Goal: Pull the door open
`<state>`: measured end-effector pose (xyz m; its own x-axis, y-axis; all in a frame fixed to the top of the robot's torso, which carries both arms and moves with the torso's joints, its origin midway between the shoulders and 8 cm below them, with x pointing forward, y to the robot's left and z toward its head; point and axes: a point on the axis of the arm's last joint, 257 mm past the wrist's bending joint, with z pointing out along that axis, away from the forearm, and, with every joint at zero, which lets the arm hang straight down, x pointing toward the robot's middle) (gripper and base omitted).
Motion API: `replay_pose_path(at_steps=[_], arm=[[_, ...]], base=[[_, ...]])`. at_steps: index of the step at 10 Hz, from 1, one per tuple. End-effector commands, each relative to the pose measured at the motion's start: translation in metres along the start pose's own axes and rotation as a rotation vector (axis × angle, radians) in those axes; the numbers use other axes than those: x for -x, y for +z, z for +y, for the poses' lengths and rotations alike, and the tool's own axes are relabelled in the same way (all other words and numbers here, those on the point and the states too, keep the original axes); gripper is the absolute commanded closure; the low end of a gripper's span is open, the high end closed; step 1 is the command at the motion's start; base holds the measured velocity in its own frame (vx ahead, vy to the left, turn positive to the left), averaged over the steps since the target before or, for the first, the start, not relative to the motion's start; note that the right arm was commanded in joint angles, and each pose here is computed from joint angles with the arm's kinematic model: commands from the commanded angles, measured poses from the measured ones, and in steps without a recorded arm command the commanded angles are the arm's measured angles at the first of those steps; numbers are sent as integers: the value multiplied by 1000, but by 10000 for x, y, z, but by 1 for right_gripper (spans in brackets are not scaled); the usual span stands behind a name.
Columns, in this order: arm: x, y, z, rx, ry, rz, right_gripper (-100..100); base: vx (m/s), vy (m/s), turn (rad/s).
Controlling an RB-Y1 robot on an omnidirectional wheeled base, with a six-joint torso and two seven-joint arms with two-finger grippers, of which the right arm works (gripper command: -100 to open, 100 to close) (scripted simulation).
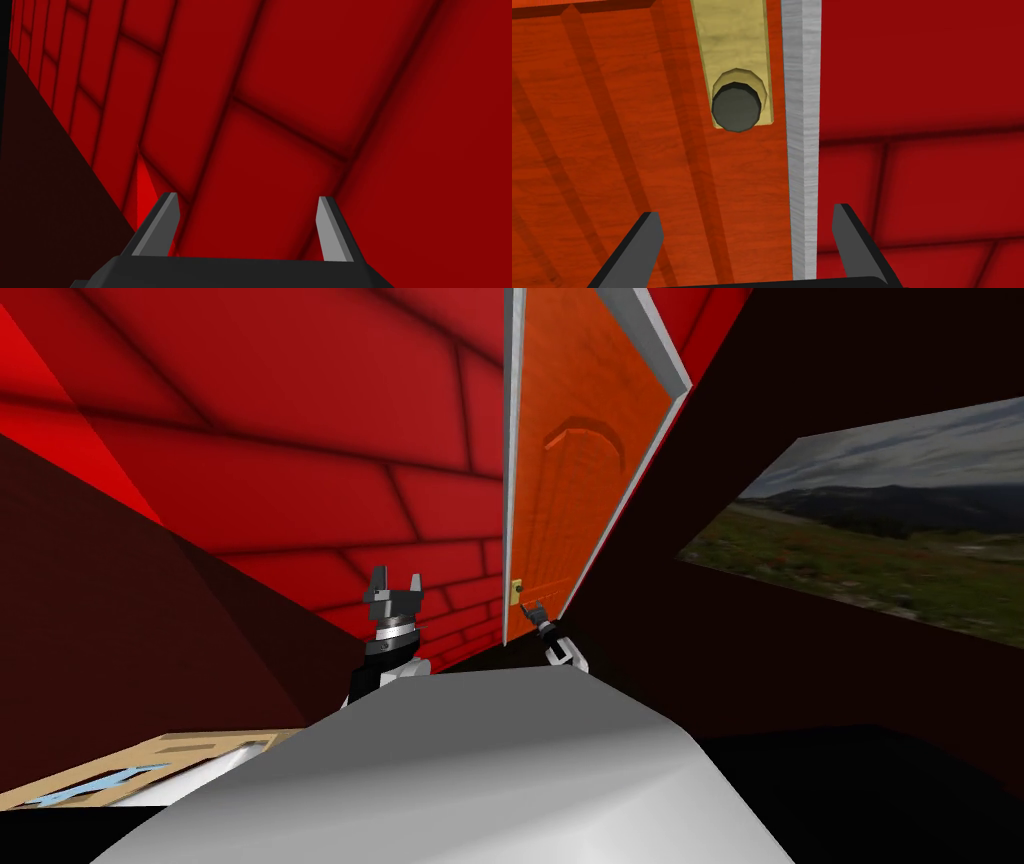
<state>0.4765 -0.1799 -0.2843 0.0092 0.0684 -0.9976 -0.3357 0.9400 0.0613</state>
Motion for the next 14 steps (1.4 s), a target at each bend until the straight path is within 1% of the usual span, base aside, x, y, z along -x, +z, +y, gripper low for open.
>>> replay_pose_path(at_steps=[1, 2, 3, 6, 8, 12, 13, 14], arm=[[-100, 10, 24, 10, -52, 27, -100], [-72, 4, 10, 6, -32, 17, -100], [-73, 110, -64, -26, -47, 12, -100], [-71, 261, -147, -73, -56, 6, -100], [-79, 372, -184, -105, -57, 4, -100], [-109, 572, -181, -154, -47, 7, -100], [-124, 640, -155, -168, -40, 10, -100], [-132, 671, -137, -173, -36, 11, -100]], base=[[64, -105, 47], [23, -48, 11], [-2, 14, 234], [11, 19, 178], [42, -20, 177], [74, -71, 127], [84, -114, 91], [88, -119, 92]])
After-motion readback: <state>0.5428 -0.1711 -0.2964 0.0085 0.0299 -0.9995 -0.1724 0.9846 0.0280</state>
